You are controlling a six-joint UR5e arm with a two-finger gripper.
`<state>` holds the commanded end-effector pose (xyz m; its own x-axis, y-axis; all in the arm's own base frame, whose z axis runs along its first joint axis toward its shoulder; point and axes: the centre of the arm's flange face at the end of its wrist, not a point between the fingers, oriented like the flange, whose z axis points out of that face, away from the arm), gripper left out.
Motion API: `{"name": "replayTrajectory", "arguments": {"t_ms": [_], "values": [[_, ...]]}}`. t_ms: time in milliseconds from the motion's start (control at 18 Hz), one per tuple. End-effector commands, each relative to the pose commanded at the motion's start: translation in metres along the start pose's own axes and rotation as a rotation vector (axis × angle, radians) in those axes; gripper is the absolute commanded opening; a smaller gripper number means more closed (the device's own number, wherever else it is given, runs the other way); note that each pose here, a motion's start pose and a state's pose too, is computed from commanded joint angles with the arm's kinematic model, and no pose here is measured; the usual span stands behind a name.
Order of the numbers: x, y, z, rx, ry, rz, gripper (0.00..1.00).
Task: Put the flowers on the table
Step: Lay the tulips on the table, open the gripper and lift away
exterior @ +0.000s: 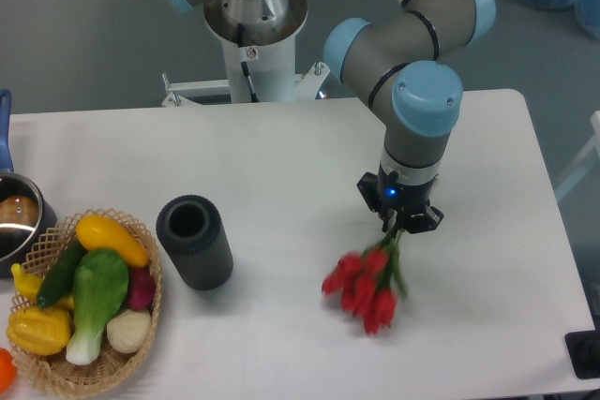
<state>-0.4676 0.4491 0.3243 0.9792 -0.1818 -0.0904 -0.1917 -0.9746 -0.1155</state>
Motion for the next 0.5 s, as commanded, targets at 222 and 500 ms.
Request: {"name": "replayTrajectory", "arguments": {"t_ms": [222, 500], "values": [[-0.019, 0.025, -0.003, 0.010, -0.041, -0.042, 1.00], [-0.041, 0.068, -0.005, 0.000, -0.054, -0.080, 1.00]]}}
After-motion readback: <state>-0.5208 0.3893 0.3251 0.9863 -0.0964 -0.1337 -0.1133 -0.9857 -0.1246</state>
